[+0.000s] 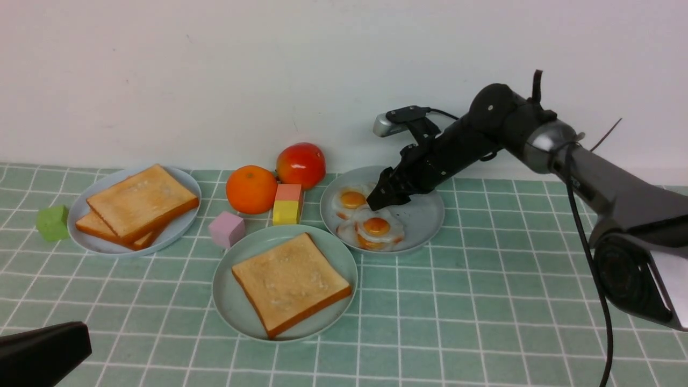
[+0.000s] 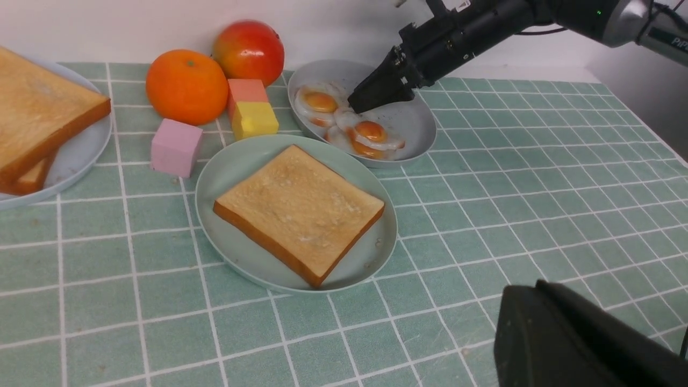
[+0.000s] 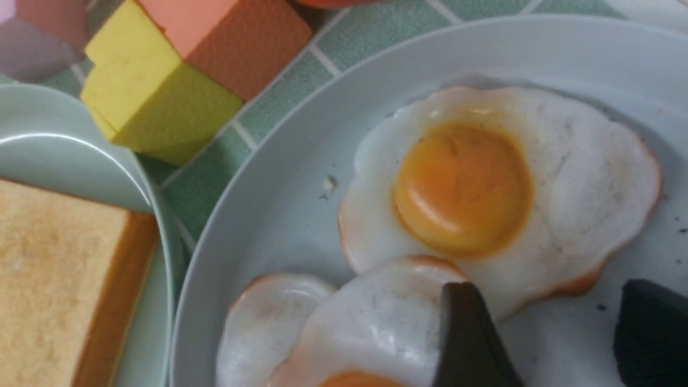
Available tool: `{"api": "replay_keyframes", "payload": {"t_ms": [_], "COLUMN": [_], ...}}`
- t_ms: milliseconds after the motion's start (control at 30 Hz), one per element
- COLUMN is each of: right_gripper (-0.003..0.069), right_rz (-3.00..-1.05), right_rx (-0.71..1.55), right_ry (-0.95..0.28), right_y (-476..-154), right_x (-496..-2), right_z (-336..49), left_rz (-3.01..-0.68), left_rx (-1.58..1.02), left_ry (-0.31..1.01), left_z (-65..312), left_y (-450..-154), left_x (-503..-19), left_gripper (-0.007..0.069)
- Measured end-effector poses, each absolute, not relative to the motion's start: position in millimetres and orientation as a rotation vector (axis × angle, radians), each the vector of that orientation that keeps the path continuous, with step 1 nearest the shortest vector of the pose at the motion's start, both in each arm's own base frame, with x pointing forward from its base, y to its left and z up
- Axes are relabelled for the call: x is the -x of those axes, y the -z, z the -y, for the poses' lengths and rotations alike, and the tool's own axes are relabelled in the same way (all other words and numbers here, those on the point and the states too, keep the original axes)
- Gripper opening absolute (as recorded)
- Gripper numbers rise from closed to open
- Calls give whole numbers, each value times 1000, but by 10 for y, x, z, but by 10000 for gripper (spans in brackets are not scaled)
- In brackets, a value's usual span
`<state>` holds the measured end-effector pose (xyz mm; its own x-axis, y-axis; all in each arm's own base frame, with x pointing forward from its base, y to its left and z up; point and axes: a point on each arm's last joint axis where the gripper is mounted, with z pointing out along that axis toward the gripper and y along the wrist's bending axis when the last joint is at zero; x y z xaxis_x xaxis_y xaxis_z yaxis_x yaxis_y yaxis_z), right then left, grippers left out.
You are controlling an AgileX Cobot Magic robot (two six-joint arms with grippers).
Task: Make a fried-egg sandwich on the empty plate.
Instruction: Use the right arm to grab a fried egg
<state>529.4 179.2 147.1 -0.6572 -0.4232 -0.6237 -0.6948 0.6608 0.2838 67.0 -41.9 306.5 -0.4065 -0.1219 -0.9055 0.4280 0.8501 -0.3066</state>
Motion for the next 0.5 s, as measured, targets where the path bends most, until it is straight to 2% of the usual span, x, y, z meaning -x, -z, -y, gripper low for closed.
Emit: {"api": "replay_keyframes", "payload": {"t_ms": [233, 400, 500], "right_gripper": [241, 243, 300], "right_rz": [-2370, -2370, -2392], "right_rx": [878, 877, 851], "right_ry": [-745, -754, -759], "right_y": [-1479, -1481, -1510], "right_x": [-5268, -5263, -5256], "right_z": [-1809, -1813, -1808], "left_rz": [-1901, -1899, -1895], "left_rx": [-228, -232, -239], "left_ry": [610, 602, 588], "left_z": [419, 416, 411], "left_y": [-3065, -3065, -3066], "left_x": [-670, -672, -675], "left_gripper": [8, 13, 17]}}
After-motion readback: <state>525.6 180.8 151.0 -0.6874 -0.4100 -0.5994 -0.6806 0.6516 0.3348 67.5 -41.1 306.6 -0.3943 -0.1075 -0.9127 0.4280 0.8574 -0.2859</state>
